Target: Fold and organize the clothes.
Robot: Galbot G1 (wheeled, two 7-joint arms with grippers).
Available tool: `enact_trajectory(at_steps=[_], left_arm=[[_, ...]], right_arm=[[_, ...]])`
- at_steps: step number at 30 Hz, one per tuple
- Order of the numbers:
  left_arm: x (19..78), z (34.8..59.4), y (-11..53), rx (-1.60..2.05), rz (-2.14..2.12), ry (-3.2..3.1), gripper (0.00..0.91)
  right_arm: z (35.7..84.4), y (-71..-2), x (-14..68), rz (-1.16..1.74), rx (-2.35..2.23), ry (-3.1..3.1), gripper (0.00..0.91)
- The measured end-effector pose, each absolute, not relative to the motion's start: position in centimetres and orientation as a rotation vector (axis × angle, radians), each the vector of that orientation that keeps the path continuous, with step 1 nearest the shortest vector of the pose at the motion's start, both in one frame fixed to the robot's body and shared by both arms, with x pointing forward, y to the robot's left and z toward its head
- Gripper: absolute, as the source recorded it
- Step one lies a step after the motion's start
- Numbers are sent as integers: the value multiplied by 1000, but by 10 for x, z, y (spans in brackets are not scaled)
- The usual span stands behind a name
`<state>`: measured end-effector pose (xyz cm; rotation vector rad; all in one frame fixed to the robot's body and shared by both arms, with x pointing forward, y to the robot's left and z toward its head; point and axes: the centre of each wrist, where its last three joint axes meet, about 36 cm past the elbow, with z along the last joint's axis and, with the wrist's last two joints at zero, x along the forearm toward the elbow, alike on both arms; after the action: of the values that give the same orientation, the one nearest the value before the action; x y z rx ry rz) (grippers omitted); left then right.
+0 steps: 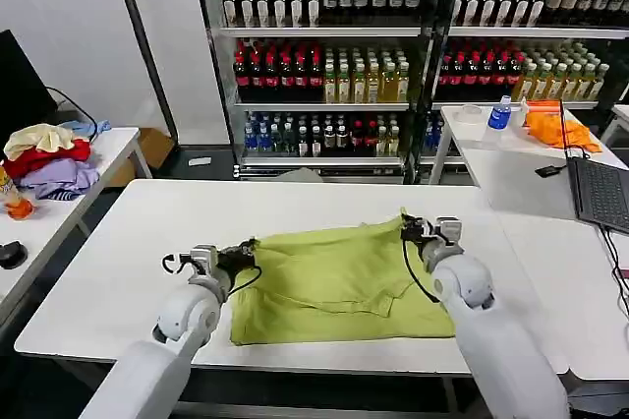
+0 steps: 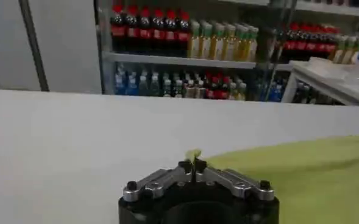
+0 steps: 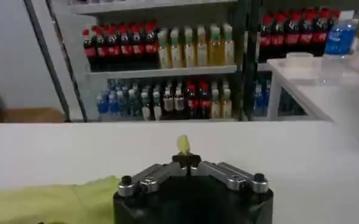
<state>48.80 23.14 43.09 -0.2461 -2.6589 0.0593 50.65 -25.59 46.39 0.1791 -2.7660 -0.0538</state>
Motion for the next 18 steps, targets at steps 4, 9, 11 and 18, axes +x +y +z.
enact_trajectory(at_steps=[4, 9, 11, 18], left_arm=[[471, 436, 234, -267, 43, -2665, 40], [449, 440, 234, -301, 17, -2663, 40], [442, 441, 234, -316, 5, -2662, 40], [420, 442, 236, -346, -42, -2655, 40]], right_arm=[[470, -265, 477, -47, 181, -2781, 0], [477, -274, 444, -50, 171, -2797, 0], [478, -277, 431, -54, 161, -2800, 0], [481, -284, 392, -56, 118, -2798, 0]])
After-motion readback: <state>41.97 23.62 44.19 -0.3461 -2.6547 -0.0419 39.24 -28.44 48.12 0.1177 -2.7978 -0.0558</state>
